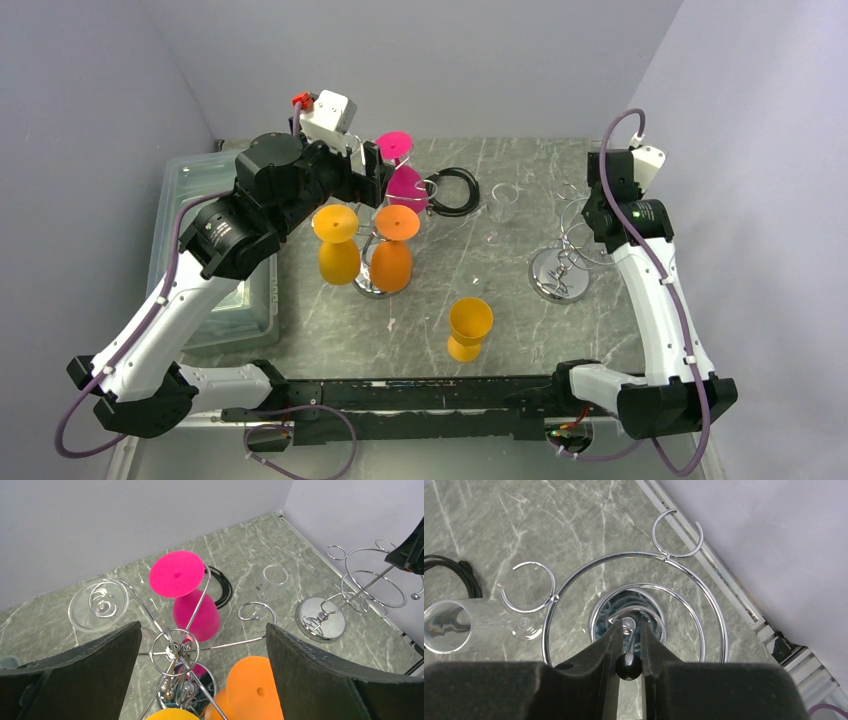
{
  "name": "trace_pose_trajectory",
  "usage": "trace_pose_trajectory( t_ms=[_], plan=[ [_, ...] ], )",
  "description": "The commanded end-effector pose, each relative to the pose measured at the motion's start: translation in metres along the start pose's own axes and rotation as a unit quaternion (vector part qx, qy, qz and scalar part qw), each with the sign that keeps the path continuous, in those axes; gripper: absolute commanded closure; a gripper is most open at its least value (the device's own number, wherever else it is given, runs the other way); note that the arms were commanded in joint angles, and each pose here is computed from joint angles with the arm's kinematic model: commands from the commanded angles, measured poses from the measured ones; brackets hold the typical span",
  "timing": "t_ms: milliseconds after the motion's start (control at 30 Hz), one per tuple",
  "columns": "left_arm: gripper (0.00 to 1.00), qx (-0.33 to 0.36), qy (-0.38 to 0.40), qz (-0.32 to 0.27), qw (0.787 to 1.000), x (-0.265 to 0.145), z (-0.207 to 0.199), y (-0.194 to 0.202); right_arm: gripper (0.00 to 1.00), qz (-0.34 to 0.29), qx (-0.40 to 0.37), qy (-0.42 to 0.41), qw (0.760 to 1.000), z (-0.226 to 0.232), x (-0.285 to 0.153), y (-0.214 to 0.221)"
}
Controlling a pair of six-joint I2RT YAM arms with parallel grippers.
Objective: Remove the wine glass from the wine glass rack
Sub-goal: Move the wine rack to the center of the board.
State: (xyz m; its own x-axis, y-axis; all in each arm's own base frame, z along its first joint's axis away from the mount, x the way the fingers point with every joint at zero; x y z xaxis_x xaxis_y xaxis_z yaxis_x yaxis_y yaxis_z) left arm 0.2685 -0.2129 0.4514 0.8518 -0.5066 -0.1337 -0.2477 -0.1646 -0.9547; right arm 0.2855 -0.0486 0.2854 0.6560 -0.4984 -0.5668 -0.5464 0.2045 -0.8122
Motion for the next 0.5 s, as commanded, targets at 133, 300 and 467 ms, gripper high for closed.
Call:
trace_pose_trajectory(
  t_ms=[133, 300, 467],
  plan=[
    [0.01, -0.004, 0.015, -0.019, 1.000, -0.010, -0.004, -0.014, 1.00, -0.079, 0.016, 0.045, 0.996, -0.009, -0.006, -0.043],
    [0.01, -0.006, 0.019, -0.016, 1.000, -0.010, -0.006, -0.012, 1.00, -0.146, 0.018, 0.049, 0.988, -0.001, -0.009, -0.073],
    [0.01, -0.008, 0.023, -0.015, 1.000, -0.011, -0.007, -0.011, 1.00, -0.198, 0.023, 0.054, 0.979, 0.002, -0.012, -0.098]
  ],
)
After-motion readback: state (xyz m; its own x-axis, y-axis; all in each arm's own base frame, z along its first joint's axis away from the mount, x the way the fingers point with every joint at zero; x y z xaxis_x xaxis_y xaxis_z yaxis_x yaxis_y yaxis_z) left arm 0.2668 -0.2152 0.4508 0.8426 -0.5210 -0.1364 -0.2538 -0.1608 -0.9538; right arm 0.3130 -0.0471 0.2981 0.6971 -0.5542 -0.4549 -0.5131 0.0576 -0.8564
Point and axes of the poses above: each gripper's point midway between its finger pads, its own x axis out along the fingers, its own z axis along the line the jaws close on, y = z × x, the point moved 1 cm from there along -x, back along the fingers, and after that the axes turned 10 degrees about -x, right-handed, at the moved point
